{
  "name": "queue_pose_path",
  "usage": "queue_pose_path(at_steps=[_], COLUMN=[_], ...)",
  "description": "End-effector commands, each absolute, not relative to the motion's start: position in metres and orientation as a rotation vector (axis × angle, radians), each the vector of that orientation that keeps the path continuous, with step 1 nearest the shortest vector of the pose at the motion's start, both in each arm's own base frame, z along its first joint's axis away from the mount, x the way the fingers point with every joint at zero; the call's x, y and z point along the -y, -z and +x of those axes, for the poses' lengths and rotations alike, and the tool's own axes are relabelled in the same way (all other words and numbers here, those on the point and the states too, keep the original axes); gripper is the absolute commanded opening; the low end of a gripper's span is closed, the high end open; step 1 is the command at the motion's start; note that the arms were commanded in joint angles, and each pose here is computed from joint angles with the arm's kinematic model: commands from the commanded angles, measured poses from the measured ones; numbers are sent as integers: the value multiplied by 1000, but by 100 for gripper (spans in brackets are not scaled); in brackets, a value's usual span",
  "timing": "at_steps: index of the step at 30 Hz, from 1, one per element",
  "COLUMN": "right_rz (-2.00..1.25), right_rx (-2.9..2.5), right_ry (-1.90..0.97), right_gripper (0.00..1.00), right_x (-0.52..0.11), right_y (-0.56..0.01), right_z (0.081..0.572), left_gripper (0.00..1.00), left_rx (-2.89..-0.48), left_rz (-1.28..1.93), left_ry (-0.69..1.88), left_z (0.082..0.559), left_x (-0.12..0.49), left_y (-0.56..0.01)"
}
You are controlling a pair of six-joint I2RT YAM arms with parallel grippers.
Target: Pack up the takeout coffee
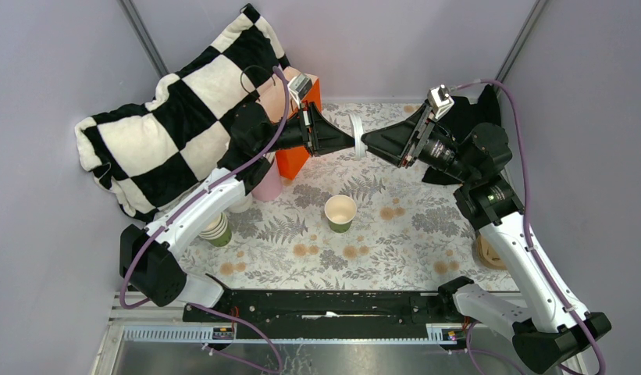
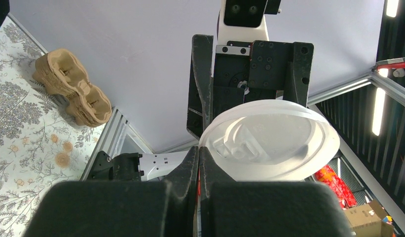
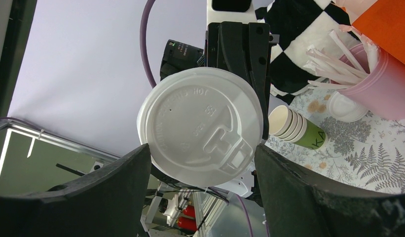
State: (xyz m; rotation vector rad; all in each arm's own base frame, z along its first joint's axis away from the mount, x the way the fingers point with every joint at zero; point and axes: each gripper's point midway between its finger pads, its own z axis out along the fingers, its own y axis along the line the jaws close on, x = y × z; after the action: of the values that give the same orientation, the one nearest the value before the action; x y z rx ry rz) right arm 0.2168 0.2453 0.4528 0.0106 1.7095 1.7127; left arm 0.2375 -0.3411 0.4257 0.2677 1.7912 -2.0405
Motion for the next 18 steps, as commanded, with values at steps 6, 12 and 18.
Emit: queue_pose_path(at_steps=[6, 12, 18], right_rz=[-46, -46, -86], right_rx=[-1653, -1673, -1798], right_ry=[-1719, -1687, -1529], right_gripper=[80, 79, 79], right_x=[-245, -244, -241], right_y=[-472, -466, -433], right_z=[210, 211, 219], left_gripper=[6, 45, 68], left_rx=[-1682, -1690, -1807], left_rz=[323, 244, 101], left_ry=[2029, 1977, 1775], left_z=[231, 238, 254], left_x=[330, 306, 264], left_y=[-452, -443, -415])
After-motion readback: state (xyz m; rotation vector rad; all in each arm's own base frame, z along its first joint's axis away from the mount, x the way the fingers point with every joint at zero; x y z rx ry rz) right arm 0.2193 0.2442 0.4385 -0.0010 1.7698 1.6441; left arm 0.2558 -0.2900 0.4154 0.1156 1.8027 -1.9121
